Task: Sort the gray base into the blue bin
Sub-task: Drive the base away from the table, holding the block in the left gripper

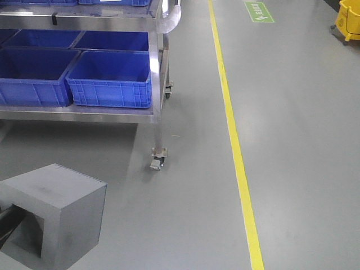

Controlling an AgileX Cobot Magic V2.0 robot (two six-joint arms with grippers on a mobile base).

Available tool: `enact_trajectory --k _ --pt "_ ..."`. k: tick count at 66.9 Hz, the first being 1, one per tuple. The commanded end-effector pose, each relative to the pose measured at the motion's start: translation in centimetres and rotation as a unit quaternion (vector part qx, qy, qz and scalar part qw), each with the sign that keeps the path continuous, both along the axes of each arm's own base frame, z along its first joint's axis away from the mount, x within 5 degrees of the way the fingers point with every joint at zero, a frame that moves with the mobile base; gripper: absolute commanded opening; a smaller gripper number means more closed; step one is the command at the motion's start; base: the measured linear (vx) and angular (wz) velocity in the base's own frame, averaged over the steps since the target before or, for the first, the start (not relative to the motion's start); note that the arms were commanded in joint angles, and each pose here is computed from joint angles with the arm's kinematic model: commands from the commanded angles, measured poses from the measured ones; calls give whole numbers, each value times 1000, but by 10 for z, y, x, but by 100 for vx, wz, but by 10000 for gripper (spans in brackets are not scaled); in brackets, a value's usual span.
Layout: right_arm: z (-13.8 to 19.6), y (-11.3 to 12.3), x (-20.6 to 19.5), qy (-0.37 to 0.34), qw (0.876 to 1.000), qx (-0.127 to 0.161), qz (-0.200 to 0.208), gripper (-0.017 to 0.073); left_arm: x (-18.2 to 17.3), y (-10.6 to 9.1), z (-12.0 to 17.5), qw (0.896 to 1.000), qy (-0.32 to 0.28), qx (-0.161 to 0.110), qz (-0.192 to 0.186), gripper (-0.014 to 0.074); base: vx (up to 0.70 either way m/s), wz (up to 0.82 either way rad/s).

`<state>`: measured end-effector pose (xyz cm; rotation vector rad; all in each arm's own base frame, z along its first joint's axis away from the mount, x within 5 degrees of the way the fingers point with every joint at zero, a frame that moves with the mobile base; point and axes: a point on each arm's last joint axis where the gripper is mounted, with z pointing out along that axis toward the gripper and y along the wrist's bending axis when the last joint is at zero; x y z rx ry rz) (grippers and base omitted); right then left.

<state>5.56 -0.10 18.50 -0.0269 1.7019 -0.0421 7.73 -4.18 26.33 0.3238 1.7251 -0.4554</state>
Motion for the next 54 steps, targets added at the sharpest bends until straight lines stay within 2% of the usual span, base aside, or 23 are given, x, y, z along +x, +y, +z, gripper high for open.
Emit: enact_trajectory --k 1,39,54 --pt "6 0 0 -40 999 -11 1 -5 0 -2 20 998 -54 -40 -8 -7 41 9" --pt "6 0 0 -41 999 -11 1 -5 0 -2 20 998 -54 -40 -8 -7 39 13" --pt "6 0 0 -40 999 -11 1 -5 0 -2 20 998 -54 -40 -8 -7 33 32"
